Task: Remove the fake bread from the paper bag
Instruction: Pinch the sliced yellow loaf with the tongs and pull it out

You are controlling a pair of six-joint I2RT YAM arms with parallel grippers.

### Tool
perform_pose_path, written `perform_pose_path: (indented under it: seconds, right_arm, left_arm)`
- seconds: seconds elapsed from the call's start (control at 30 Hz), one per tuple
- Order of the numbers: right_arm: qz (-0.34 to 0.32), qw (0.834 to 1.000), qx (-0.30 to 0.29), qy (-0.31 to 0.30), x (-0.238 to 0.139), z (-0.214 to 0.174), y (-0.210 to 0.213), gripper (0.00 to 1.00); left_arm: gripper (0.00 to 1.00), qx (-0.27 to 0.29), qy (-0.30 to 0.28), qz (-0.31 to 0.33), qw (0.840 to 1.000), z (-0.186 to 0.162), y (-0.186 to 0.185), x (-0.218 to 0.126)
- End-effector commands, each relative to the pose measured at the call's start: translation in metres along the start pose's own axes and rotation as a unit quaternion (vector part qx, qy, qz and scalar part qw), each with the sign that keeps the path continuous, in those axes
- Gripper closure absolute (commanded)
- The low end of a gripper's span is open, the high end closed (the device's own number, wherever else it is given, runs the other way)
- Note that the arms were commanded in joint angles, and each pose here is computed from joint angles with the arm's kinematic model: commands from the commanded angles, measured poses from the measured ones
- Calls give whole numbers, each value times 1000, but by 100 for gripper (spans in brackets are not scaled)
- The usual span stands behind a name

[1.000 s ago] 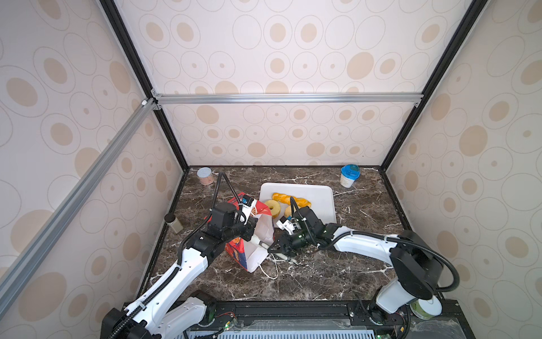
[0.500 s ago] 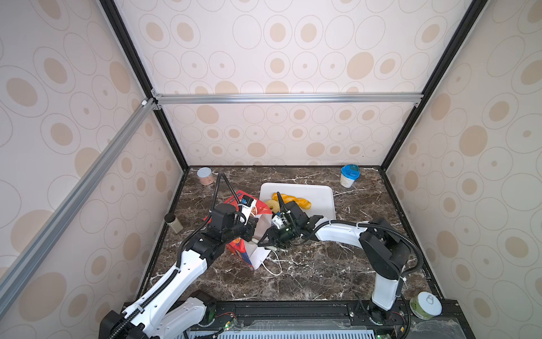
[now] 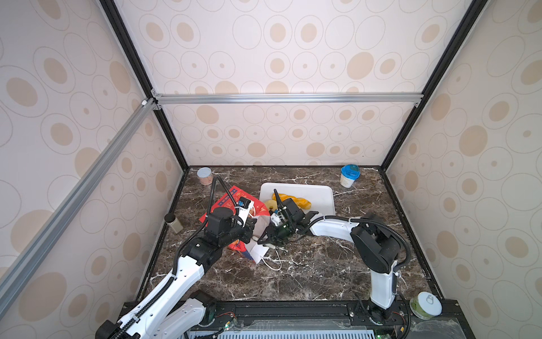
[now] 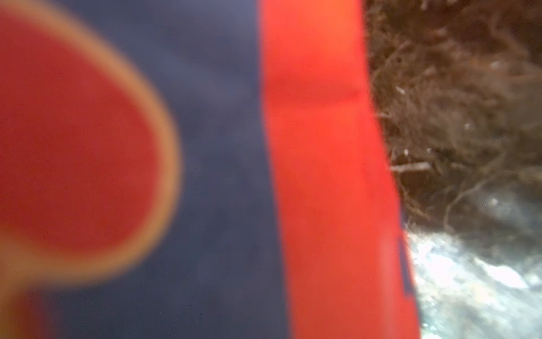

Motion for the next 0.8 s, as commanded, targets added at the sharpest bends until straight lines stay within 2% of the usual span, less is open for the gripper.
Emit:
perform_pose_path:
  seconds: [0.0, 0.13, 0.2, 0.57, 0.77]
  right_arm:
    - [-15, 1000, -1, -7, -1, 4, -5, 80]
    - [-20, 1000, -12, -6, -12, -6, 1, 95]
    - [-23, 1000, -16, -4, -20, -12, 5, 100]
    - [-30, 999, -36, 5, -65, -56, 30, 100]
    - [-20, 998, -50, 20, -69, -65, 40, 100]
  left_arm:
    - [100, 8, -43, -35, 998, 16, -15, -11]
    - [100, 5, -44, -13, 999, 12, -8, -12]
    - [100, 4, -43, -7, 999, 10, -6, -12]
    - [100, -23, -57, 77, 995, 11, 18, -7]
    - [100, -40, -55, 85, 994, 19, 21, 2]
Point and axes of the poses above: each gripper's point midway between its finger pads, its own x axis out along the fingers, its own y axis along the line the jaws close on, z = x × y, the point moved 4 cm from there along -x, back along the fingers, and after that the axes turned 13 degrees about -x, right-handed, at the moved point
